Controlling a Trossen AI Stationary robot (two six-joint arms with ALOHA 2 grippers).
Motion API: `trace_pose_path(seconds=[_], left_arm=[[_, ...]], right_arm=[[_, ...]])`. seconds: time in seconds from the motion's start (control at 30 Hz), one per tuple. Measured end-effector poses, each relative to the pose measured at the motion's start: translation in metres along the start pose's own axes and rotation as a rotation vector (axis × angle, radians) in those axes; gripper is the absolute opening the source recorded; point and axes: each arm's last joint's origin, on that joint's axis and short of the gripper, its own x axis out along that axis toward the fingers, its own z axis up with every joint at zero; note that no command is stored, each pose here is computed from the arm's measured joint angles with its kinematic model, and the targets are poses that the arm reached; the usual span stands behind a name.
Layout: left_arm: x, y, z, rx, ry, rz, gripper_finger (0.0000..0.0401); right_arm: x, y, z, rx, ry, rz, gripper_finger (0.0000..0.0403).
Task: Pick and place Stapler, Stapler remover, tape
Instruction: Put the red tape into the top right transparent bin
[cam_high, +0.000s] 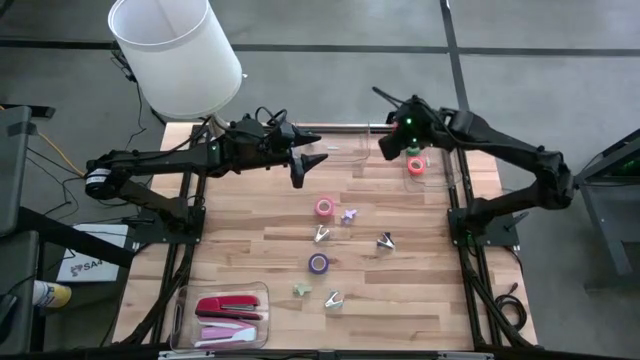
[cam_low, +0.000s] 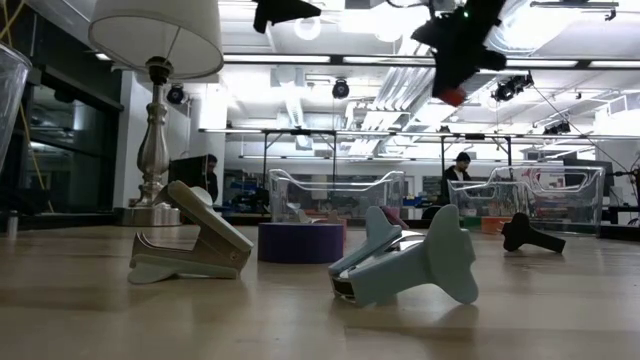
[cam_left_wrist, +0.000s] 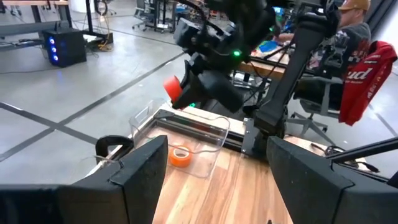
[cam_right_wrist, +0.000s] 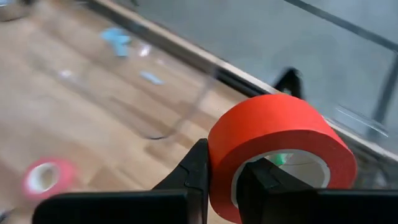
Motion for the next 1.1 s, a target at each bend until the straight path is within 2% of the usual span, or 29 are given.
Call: trace_pose_path(seconds=[0.23,0.4,0.63,0.83,1.1], left_arm=[[0.000,0.000,-0.002,0.003,0.024,0.004,0.0271],[0.000,0.001,-0.004,0.004,0.036,0.006,0.0271],[0.000,0.001,-0.006,0.006,0.057,0.009,0.0271],[0.000,0.001,-0.009,0.009,0.091,0.015,0.0271],[0.000,0.002,-0.011,0.011,0.110,0.017,0.0271]], right_arm=[[0.010,-0.028,0.005,0.097,0.042,-0.118,0.0035],[0.027,-0.037,0.008,0.117,0.093,-0.184,0.0035],[0.060,-0.046,0.003,0.146,0.245,-0.294,0.0036],[0.089,-0.057,-0.026,0.213,0.403,-0.262,0.0036],[0.100,-0.061,-0.055,0.281,0.485,-0.229,0.0040]])
